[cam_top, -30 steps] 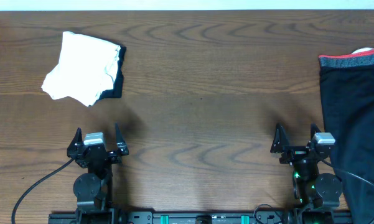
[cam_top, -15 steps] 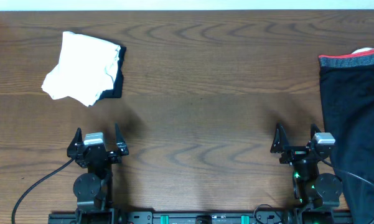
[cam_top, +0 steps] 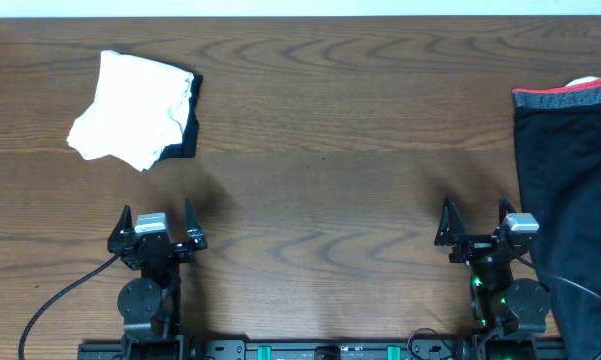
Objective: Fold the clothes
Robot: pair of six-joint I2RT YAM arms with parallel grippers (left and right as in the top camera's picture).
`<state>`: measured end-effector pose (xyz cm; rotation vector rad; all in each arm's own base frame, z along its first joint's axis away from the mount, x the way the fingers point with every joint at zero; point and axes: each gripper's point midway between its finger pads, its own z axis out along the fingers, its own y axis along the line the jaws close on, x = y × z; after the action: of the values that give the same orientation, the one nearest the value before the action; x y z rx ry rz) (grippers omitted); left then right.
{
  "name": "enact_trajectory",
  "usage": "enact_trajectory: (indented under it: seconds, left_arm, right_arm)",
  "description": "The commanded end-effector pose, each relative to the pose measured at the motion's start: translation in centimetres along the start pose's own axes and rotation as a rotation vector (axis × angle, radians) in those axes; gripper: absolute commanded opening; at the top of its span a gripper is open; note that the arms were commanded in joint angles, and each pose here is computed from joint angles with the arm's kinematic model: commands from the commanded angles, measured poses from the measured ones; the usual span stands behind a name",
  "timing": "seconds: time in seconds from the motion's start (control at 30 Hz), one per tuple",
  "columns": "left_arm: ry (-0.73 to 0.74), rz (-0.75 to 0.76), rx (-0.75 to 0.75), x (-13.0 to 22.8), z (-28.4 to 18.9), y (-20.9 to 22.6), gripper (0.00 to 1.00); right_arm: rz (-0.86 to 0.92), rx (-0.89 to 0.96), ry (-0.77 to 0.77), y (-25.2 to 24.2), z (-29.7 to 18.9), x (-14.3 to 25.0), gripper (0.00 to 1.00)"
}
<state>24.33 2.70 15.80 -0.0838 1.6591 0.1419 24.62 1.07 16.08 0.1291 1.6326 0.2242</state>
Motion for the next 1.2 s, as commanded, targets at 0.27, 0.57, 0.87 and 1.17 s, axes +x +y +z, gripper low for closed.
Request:
enact_trajectory:
  seconds: [0.27,0.57,0.87,1.17]
  left_arm:
    - [0.023,-0.014,-0.003,1.0,0.2,0.1,0.98]
    - [0.023,-0.014,-0.003,1.0,0.2,0.1,0.98]
    - [0.023,-0.014,-0.003,1.0,0.2,0.1,0.98]
    - [0.023,-0.014,-0.003,1.0,0.2,0.1,0.98]
  right_arm:
    - [0.059,0.101,-0.200,0.6,-2.4,-13.1,0.99]
    - [0.007,0.207,0.180,1.0,-0.6,-16.9,0.99]
    - [-0.116,0.413,0.536,-1.1,3.1,-20.4,0.99]
    - [-0.144,0.478,0.633,-2.5,6.6,-19.5,0.99]
